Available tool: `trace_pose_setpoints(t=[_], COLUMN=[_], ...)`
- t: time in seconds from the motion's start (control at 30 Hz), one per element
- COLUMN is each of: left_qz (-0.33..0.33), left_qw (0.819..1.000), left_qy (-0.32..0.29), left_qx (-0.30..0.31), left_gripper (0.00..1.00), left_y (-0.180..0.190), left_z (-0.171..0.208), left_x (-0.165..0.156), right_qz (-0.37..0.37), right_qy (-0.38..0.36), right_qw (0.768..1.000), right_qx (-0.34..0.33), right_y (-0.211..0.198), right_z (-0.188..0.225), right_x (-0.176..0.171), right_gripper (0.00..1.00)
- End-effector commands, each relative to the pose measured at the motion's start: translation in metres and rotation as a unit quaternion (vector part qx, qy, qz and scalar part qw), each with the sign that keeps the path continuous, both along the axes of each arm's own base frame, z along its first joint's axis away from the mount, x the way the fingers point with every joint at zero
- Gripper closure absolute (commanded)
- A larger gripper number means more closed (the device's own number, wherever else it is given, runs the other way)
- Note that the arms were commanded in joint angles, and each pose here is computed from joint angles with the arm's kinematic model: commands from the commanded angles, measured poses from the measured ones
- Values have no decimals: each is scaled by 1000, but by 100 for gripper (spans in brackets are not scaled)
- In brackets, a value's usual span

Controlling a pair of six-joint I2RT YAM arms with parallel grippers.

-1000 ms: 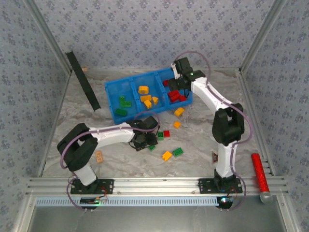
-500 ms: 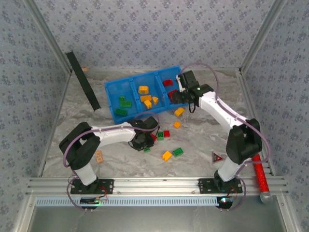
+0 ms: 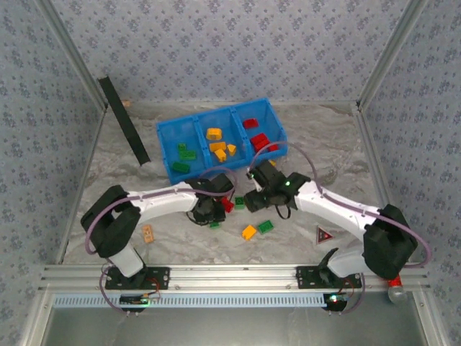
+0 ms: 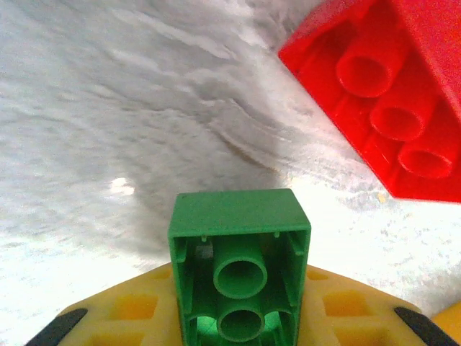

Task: Sort the legos into containers by color
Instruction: Pick up the lego from the middle-left of the table, then pick up the lego from the bottom-center of the table, then place the lego in the container.

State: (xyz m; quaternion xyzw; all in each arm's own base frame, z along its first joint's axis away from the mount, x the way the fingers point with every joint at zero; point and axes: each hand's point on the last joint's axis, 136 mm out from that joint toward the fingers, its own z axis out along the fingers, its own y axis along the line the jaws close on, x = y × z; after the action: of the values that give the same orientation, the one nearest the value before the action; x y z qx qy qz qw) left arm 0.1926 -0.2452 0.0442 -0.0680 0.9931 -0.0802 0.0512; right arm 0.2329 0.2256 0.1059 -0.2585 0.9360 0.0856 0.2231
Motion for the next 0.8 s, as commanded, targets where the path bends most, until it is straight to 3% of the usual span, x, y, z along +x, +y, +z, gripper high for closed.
trace_pose_setpoints(t=[0.0,0.17,0.47,0.6,0.77], left_qz=[-24,-6,43,59,79], left_qw=[998,993,976,972,975], left_qy=[-59,-114,-211,-227,-206], left_qx=[-12,-31,-28,-25,-11], left_gripper=[85,85,85,85,85], left_y=[10,29,68,79,94], left_z=[57,101,150,152,125], left_x=[25,59,132,158,183], right_qz=[12,46,74,85,92], right_qy=[0,14,42,45,51], right_qw=[1000,999,995,992,990], right_qx=[8,-6,-57,-78,-96], right_y=[4,15,21,20,20], right_z=[3,-6,-42,-51,-62], right_x=[-22,-55,-84,-87,-92], right_gripper=[28,24,17,15,13])
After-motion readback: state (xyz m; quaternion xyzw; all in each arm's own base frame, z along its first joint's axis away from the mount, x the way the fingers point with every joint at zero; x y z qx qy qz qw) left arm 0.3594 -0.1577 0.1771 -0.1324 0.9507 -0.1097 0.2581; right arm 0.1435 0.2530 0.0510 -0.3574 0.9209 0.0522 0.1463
